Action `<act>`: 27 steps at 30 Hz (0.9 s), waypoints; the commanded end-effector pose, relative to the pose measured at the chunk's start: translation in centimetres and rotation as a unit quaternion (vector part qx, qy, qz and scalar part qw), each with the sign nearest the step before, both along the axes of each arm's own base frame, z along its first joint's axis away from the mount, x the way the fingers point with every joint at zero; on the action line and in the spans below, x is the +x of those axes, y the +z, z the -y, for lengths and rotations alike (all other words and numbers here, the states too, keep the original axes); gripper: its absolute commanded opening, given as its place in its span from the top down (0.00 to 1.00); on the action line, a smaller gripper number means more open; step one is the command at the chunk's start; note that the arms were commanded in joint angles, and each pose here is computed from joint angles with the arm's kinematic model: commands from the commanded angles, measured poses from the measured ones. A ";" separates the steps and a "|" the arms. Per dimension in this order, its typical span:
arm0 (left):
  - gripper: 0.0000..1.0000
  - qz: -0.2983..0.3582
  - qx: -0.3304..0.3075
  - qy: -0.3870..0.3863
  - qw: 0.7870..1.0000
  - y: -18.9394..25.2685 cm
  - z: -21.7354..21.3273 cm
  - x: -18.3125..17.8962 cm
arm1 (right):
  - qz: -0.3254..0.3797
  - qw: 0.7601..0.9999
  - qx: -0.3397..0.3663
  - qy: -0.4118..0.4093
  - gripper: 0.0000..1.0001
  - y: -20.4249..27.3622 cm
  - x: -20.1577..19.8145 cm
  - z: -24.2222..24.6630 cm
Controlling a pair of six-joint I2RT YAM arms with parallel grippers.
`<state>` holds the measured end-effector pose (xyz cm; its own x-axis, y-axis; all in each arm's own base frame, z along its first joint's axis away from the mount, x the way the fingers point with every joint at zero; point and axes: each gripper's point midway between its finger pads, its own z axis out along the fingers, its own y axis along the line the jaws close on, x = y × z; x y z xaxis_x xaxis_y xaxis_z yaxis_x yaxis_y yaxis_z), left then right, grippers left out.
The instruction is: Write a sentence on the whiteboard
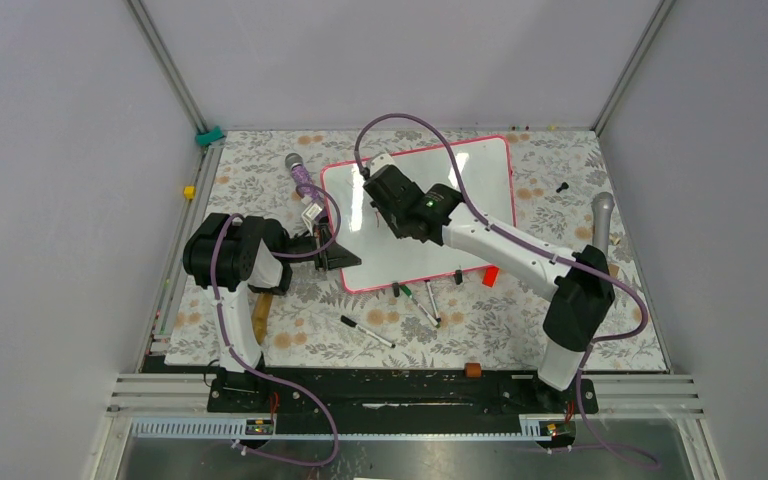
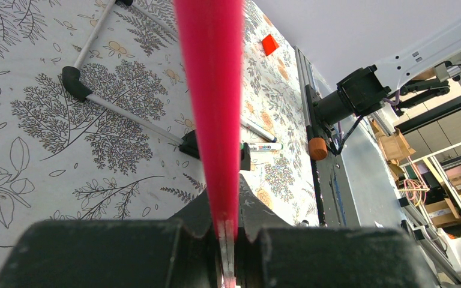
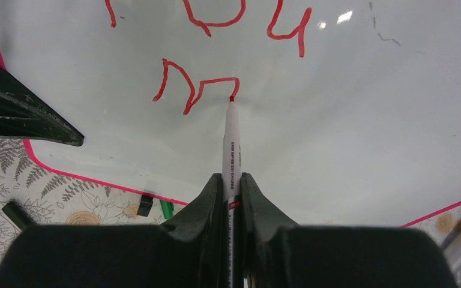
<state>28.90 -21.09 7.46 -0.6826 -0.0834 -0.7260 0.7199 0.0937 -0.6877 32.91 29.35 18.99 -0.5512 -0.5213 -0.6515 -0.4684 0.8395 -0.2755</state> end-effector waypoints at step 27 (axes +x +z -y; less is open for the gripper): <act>1.00 0.015 0.005 -0.029 0.999 -1.2 0.4 -1.1 | 0.039 0.997 0.071 -0.002 1.00 3.9 -0.8 1.9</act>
